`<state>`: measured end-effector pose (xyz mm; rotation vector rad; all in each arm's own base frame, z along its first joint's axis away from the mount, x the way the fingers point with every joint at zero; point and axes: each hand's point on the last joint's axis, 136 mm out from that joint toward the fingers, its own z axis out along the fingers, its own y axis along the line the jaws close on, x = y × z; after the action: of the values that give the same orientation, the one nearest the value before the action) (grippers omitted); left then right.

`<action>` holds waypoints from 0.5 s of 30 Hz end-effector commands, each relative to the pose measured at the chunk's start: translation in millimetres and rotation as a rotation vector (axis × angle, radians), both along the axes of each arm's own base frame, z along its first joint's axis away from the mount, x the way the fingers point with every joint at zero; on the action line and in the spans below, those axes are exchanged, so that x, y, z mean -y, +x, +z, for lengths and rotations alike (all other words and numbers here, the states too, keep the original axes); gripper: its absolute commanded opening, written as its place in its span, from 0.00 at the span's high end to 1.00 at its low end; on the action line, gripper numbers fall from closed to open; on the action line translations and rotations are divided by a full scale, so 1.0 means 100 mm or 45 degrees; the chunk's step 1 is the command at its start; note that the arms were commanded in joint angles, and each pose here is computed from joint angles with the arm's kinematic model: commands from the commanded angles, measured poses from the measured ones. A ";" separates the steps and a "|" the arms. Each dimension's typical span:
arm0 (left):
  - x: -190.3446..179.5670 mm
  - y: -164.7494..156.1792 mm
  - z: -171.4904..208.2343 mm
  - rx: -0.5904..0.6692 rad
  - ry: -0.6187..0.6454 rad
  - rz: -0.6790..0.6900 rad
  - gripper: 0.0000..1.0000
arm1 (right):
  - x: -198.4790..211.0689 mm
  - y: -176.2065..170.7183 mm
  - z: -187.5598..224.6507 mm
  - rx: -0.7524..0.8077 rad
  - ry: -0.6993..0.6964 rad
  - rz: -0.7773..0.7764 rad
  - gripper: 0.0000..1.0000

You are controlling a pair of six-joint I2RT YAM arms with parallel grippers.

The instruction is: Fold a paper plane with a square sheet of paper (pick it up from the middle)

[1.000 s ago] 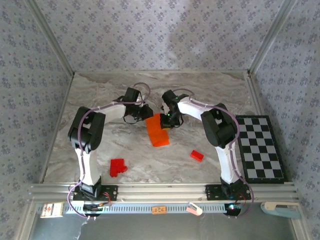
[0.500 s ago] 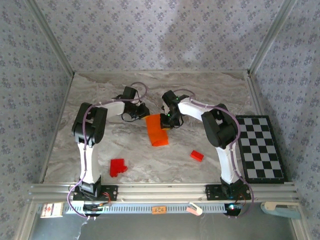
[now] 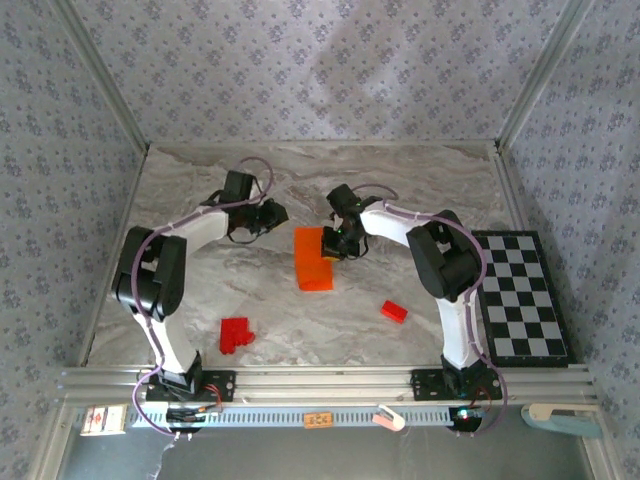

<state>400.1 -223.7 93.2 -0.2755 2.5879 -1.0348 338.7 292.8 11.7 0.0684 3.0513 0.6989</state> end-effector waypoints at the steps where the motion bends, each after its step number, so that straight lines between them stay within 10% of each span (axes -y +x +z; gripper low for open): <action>1: 0.27 -0.41 -0.05 -0.145 -0.101 -0.113 0.82 | 0.61 -0.42 -0.82 -0.219 -0.393 -0.081 0.92; 15: 0.52 -1.01 -0.45 -0.393 -0.057 -0.336 0.88 | 0.61 -0.42 -0.83 -0.236 -0.400 -0.063 0.92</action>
<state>312.3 -268.9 56.2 -0.1567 2.8764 -1.2022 340.2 294.0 12.6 0.0997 3.0567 0.7005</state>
